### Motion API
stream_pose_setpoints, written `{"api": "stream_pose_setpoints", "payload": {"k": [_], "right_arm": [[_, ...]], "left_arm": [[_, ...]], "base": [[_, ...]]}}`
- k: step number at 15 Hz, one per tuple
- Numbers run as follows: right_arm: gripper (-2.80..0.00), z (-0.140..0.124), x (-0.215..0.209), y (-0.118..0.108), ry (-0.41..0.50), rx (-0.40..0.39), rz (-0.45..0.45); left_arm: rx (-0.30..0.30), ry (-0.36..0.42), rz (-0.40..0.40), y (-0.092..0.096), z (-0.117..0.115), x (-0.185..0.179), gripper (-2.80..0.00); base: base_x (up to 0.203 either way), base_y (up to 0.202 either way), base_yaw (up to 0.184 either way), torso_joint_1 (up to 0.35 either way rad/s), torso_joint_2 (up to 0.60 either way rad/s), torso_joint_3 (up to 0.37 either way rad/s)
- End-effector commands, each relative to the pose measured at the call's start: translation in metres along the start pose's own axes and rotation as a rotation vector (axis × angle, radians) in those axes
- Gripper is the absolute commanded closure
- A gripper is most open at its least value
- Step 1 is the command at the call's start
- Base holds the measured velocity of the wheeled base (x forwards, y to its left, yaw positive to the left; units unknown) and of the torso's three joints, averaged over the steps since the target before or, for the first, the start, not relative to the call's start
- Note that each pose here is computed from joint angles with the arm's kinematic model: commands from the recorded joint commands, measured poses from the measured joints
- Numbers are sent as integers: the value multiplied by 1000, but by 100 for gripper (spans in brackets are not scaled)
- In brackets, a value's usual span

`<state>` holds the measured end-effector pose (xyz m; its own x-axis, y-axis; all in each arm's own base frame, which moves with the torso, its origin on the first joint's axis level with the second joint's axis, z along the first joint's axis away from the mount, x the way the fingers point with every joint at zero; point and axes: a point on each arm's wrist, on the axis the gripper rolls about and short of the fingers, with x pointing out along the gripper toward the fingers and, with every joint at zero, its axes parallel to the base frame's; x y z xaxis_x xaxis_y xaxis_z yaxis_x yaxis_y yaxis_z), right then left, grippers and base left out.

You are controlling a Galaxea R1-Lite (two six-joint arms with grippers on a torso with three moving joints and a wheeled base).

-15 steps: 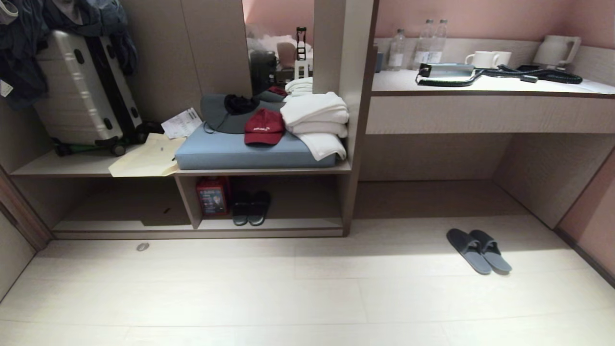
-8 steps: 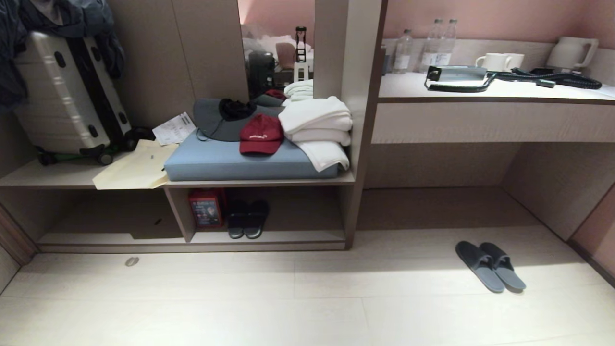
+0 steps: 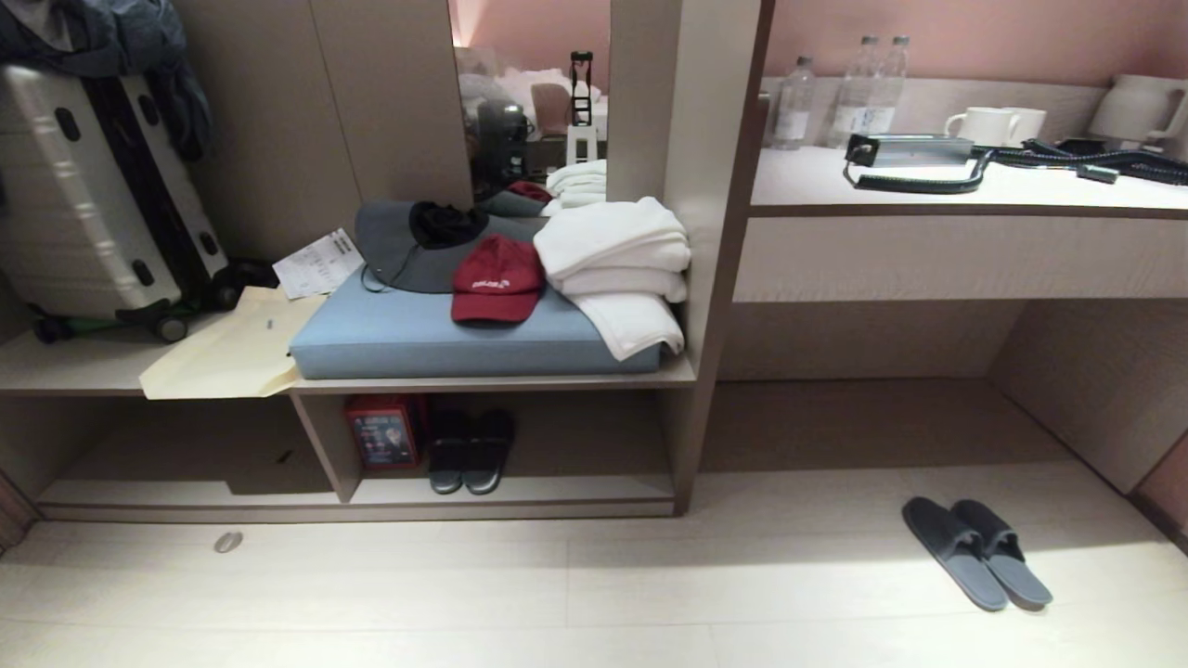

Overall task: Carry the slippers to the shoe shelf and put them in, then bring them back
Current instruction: Pick up the slippers on the floor

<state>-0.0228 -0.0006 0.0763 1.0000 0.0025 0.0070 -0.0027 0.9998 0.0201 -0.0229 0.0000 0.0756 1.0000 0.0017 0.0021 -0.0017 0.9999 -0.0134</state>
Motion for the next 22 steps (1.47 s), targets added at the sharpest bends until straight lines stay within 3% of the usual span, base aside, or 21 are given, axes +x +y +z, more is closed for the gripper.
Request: {"api": "stream_pose_setpoints", "payload": {"k": [1, 6, 17, 22], "right_arm": [[0, 0, 0, 0, 1, 0, 0], [0, 0, 0, 0, 1, 0, 1], [0, 0, 0, 0, 1, 1, 1], [0, 0, 0, 0, 1, 0, 1]], "left_arm": [[0, 1, 0, 0, 0, 0, 0], [0, 1, 1, 0, 0, 0, 0], [0, 1, 0, 0, 0, 0, 0], [0, 1, 1, 0, 0, 0, 0]], "base": [[204, 0, 0, 7, 2, 7], [179, 0, 1, 3, 3, 1], [0, 0, 0, 0, 0, 0], [1, -154, 9, 3, 0, 2]]}}
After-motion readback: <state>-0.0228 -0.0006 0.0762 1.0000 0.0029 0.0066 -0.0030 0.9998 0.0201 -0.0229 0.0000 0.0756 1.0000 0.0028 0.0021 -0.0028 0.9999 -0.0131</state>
